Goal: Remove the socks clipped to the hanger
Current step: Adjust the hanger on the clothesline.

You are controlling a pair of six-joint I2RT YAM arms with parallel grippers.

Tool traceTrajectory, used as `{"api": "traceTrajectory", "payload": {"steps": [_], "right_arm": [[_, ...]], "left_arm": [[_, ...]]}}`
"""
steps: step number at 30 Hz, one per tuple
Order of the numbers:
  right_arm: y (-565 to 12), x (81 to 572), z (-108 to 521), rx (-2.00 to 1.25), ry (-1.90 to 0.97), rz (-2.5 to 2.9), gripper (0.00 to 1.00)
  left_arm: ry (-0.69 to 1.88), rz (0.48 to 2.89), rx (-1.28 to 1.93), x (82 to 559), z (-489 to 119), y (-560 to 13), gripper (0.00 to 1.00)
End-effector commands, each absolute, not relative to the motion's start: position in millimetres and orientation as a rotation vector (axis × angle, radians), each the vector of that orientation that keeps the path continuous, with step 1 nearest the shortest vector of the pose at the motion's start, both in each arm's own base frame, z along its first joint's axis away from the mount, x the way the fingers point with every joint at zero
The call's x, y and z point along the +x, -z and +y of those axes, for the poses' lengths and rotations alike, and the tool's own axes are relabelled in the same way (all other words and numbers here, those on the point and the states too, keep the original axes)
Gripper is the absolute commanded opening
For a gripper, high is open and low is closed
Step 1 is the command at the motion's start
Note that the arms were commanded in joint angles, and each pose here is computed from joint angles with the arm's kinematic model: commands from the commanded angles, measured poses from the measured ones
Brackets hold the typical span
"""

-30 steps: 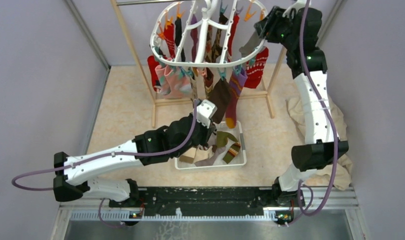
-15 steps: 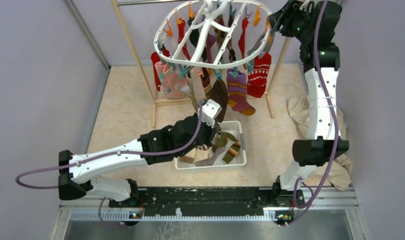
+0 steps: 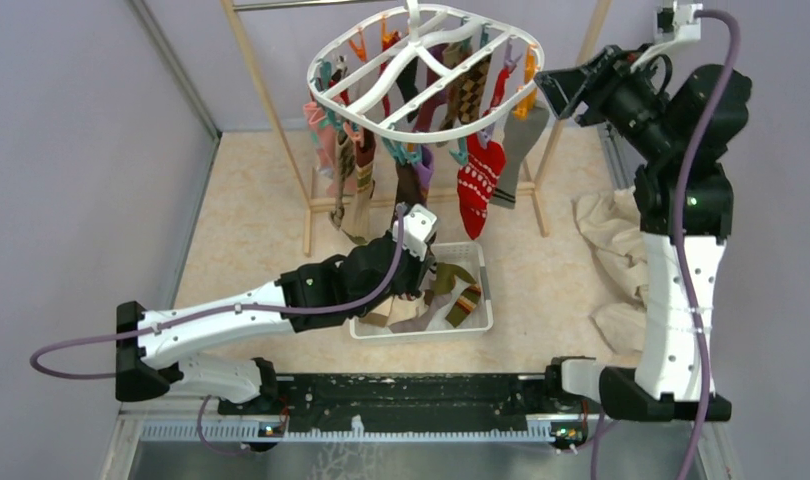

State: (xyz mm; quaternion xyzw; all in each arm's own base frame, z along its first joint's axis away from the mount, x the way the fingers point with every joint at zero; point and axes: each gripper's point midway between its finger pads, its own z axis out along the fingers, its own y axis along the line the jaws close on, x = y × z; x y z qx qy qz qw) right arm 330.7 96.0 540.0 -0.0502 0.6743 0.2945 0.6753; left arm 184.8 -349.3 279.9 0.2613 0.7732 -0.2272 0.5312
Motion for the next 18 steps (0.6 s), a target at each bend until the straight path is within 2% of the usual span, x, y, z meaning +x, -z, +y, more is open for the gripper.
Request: {"api": "traceTrajectory", "payload": {"steps": [1,11,18], "right_arm": [[-554,280,125,-0.249,-0.846,1.478,0.57],[-549,238,175,-0.431,-1.127,1.469,0.57],[-495,226,214,-0.574,-1.257,1.580,0.54]], "left_arm": [[0.560,1.832,0.587,185,-347,-284,0.08],[0.573,1.855,0.525,179,-330,-281,0.06],[0.606,1.876,0.408,166,-279,-288,0.06]]}}
